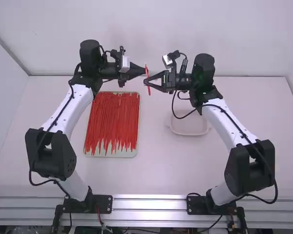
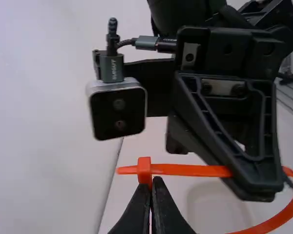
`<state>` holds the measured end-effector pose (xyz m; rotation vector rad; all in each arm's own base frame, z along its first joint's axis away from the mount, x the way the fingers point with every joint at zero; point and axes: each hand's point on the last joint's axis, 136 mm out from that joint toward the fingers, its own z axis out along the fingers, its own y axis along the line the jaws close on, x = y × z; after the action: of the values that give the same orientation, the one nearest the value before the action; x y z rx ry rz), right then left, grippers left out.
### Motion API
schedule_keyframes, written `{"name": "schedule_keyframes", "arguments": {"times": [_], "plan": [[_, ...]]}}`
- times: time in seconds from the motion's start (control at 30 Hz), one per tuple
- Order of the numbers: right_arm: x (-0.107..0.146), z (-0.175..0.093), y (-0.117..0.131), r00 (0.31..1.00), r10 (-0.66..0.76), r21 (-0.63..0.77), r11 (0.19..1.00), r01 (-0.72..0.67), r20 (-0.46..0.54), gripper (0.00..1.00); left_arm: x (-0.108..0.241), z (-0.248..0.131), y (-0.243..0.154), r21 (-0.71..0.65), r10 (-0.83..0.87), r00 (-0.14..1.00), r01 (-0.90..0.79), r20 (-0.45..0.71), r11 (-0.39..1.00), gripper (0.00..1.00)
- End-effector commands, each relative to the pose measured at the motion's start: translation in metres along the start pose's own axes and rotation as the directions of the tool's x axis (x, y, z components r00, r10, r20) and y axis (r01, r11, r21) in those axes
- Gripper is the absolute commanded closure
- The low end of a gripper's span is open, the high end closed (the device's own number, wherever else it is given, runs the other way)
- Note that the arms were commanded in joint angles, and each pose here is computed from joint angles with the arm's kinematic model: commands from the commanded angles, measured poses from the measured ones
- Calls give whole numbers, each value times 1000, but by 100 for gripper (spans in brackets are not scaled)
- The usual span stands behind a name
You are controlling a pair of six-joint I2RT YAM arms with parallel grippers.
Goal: Fasten the cable tie
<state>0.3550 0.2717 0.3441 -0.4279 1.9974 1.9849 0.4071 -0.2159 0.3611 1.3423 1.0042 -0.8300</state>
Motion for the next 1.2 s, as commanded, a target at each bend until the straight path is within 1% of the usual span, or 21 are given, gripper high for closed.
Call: {"name": "schedule_keyframes", "arguments": {"times": [0.0, 0.23, 0.43, 0.67, 0.87, 1.03, 1.1, 1.17], "plan": [[-10, -2, 7, 999, -33, 6, 999, 33, 36, 100, -15, 8, -15, 65, 10, 999, -13, 40, 998, 98], [-12, -3, 6, 999, -29, 11, 1000, 29, 44, 100, -21, 11, -27, 127, -8, 997, -1, 72, 992, 98], [-16, -3, 5, 997, -31, 21, 999, 30, 67, 100, -17, 13, -31, 139, -53, 997, 43, 64, 989, 98], [-25, -13, 0, 994, -30, 42, 999, 25, 108, 100, -21, 12, -40, 185, -83, 993, 66, 84, 981, 98], [-30, -18, -2, 991, -31, 54, 998, 24, 133, 100, -25, 23, -47, 215, -75, 992, 52, 97, 975, 98], [-28, -18, -1, 992, -31, 48, 999, 25, 121, 100, -22, 28, -44, 189, -73, 994, 58, 77, 980, 98], [-22, -18, 1, 996, -31, 30, 999, 28, 84, 94, -16, 22, -34, 139, -76, 996, 69, 49, 988, 98], [-18, -21, 3, 998, -29, 19, 999, 28, 60, 92, -15, 18, -31, 131, -76, 996, 69, 47, 989, 98]]}}
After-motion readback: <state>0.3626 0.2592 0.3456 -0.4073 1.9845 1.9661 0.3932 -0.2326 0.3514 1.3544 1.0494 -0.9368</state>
